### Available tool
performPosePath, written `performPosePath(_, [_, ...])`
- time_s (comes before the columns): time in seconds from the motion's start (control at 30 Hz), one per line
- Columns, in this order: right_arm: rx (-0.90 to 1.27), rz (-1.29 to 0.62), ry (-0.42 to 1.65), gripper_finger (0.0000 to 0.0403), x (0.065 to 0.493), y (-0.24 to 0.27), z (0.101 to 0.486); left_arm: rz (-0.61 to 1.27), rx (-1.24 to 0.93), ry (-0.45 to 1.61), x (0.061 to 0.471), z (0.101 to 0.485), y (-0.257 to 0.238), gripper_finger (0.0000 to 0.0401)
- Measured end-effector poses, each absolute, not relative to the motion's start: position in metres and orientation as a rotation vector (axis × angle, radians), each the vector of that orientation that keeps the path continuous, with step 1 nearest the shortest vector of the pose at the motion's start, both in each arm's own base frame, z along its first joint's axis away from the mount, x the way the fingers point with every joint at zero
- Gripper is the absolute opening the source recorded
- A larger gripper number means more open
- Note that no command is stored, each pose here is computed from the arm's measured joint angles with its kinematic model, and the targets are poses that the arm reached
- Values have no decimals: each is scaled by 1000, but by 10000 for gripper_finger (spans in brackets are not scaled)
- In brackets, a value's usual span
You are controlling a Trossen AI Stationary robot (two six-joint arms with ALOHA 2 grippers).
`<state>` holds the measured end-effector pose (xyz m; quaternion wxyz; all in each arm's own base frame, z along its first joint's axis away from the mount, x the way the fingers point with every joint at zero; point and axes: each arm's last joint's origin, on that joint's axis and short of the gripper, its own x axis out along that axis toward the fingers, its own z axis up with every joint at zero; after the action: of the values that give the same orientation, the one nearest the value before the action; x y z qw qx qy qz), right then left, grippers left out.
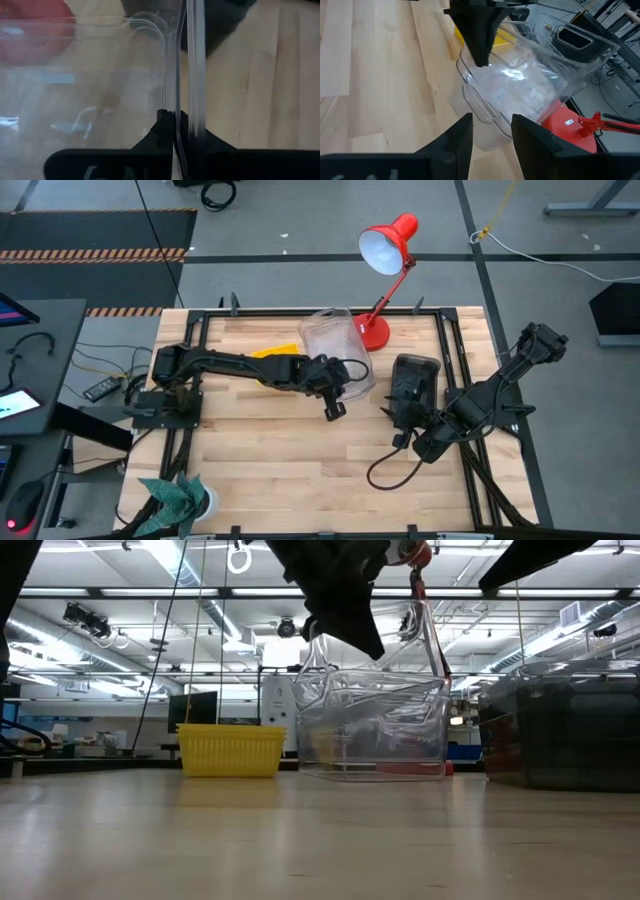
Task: Stack baskets by color
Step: Stack the bottom transparent bin on the stacked transparent bins, then adjust the stacked black bins
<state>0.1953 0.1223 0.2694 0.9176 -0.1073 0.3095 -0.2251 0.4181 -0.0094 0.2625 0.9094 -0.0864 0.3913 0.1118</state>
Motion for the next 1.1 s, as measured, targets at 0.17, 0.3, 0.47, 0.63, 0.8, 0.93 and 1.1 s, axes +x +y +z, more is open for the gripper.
performPosePath(0.17, [-221,-463,637,140,195,122,269,186,-188,890,413,258,-11,9])
performPosePath(0.3, [-217,-463,635,140,195,122,269,171,-164,894,412,258,-15,30])
performPosePath(0.47, [-207,-461,626,140,196,123,270,162,-115,889,412,258,-22,99])
performPosePath(0.63, [-184,-469,621,136,196,123,270,129,-37,867,406,276,-28,163])
performPosePath(0.8, [-190,-476,632,112,194,122,262,147,120,772,392,300,-44,179])
performPosePath(0.93, [-201,-485,659,84,192,119,252,118,164,796,385,283,-56,170])
performPosePath(1.1, [-138,-488,734,47,180,111,250,113,157,827,375,260,-64,150])
